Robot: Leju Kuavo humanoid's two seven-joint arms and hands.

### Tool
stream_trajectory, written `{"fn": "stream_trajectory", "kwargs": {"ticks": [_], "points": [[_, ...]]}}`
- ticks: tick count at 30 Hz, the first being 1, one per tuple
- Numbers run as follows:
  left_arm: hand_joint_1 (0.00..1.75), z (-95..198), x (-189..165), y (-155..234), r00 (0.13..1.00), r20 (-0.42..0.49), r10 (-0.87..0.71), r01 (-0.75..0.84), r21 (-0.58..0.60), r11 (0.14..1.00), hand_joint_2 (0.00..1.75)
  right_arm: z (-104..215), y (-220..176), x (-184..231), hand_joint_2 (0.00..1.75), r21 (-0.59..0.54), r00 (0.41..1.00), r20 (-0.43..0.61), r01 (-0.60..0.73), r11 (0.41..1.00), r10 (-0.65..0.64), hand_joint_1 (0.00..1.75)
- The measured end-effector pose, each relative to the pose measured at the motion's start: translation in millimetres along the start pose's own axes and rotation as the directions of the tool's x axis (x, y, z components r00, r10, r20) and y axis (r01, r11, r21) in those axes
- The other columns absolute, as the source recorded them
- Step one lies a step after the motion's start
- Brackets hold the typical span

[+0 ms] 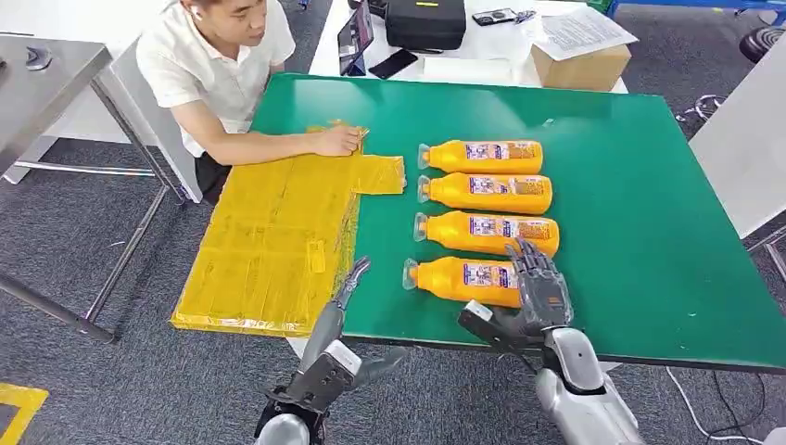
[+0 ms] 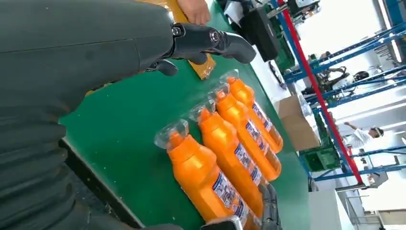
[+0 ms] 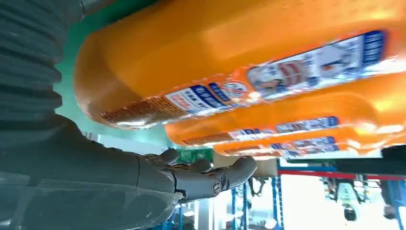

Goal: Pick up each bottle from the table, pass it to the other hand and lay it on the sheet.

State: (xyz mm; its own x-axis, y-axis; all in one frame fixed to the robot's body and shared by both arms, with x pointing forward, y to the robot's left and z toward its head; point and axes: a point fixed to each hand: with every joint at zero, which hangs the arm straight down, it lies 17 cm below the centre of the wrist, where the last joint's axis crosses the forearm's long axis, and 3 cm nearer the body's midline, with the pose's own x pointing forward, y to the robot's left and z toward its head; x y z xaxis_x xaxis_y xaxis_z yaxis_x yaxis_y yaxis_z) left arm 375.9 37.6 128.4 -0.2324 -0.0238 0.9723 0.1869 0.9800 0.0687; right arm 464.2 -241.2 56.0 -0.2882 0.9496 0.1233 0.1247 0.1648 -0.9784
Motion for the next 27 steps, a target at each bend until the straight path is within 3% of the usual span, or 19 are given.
{"fn": "stream_trajectory", "kwargs": {"ticks": [6, 7, 8, 15, 27], "points": [[0.0, -0.3, 0.8, -0.8, 1.0, -0.001, 0.002, -0.002, -0.005, 1.0, 1.75, -1.0, 3.8, 7.3, 1.75, 0.03, 0.999, -0.003, 0.045, 0.999, -0.045, 0.0], [0.0, -0.2, 0.7, -1.0, 1.0, -0.001, 0.002, -0.002, -0.006, 1.0, 1.75, -0.3, 6.2, 6.5, 1.75, 0.042, 0.999, -0.009, 0.054, 0.998, -0.054, 1.26], [0.0, -0.2, 0.7, -1.3, 1.0, -0.002, 0.003, -0.003, -0.008, 1.0, 1.75, 1.0, 11.1, 4.8, 1.75, 0.065, 0.998, -0.018, 0.069, 0.995, -0.068, 1.75], [0.0, -3.1, 2.6, -2.2, 1.0, -0.001, 0.02, -0.02, -0.013, 1.0, 1.75, 0.3, 50.9, -43.6, 1.75, 0.306, 0.989, -0.132, 0.108, 0.946, -0.07, 1.75], [0.0, -7.5, 5.6, -2.2, 0.999, 0.008, 0.031, -0.031, -0.013, 0.999, 1.75, -7.8, 55.0, -85.6, 1.75, 0.357, 0.978, -0.208, 0.072, 0.931, 0.004, 1.75]]}}
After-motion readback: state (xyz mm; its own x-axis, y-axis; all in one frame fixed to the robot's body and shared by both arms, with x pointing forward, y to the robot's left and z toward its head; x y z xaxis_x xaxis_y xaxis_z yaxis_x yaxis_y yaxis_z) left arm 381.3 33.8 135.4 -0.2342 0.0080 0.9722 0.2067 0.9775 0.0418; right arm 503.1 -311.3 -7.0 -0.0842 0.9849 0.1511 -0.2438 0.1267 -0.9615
